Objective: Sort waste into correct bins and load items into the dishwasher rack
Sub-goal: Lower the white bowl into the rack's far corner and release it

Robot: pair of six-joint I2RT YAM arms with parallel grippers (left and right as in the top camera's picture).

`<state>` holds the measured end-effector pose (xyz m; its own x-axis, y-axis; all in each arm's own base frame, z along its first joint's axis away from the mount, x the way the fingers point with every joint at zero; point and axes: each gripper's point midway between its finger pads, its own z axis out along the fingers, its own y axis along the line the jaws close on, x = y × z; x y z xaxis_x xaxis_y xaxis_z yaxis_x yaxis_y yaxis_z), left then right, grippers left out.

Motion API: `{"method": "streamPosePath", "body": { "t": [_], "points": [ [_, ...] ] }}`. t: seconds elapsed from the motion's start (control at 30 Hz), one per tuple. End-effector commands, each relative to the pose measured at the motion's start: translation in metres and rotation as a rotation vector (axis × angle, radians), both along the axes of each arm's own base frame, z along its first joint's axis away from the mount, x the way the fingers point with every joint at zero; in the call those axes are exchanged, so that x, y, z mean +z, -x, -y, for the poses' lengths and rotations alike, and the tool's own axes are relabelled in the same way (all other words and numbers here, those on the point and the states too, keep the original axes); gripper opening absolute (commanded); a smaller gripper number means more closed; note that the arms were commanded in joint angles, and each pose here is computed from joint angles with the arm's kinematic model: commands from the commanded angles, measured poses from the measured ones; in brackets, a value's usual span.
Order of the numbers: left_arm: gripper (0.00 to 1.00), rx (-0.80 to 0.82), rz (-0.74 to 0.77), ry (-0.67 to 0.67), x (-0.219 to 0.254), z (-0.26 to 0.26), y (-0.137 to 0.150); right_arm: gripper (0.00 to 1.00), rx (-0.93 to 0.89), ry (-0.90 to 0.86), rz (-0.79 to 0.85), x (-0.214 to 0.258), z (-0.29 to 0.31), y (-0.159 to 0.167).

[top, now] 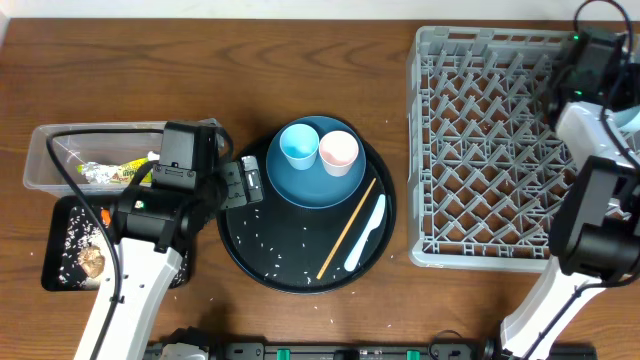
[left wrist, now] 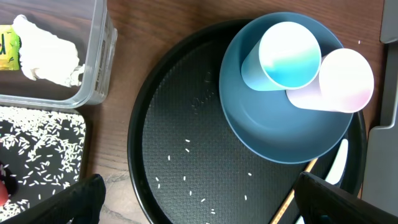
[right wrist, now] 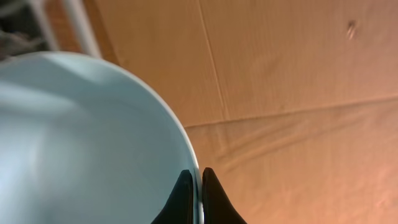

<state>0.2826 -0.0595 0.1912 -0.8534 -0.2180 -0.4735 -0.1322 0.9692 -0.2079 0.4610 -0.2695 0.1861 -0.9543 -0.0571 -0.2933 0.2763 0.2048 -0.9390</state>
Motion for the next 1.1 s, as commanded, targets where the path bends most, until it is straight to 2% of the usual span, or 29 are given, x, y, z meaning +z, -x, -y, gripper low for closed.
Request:
{"method": "streamPosePath", "body": {
  "t": [0.0,0.2,0.67,0.87,0.93,0.97,1.0,1.07],
  "points": [
    [0.98,0.019,0.011,-0.007,0.004,-0.003,-0.002,0.01,0.119,-0.020,-0.149,-0.032,-0.026,-0.023],
    [0.98,0.019,0.011,-0.007,0.004,-0.003,-0.002,0.01,0.120,0.041,-0.277,-0.019,-0.016,-0.022],
    [0.98,0.019,0.011,-0.007,0.004,-0.003,-0.002,0.01,0.252,-0.003,-0.301,-0.038,-0.070,-0.043],
    [0.98,0.019,0.011,-0.007,0.004,-0.003,-0.002,0.01,0.260,-0.049,-0.226,-0.048,-0.091,-0.044],
    [0.98,0.019,0.010,-0.007,0.003,-0.003,-0.002,0.09,0.276,-0.047,-0.226,-0.048,-0.099,-0.047],
    [0.98,0.019,0.011,-0.007,0.004,-0.003,-0.002,0.18,0.286,-0.045,-0.225,-0.048,-0.104,-0.049],
    [0.98,0.019,0.010,-0.007,0.003,-0.003,-0.002,0.39,0.294,-0.043,-0.224,-0.047,-0.109,-0.050],
    [0.98,0.019,0.011,-0.007,0.004,-0.003,-0.002,0.62,0.316,-0.039,-0.225,-0.047,-0.121,-0.054]
  ]
}}
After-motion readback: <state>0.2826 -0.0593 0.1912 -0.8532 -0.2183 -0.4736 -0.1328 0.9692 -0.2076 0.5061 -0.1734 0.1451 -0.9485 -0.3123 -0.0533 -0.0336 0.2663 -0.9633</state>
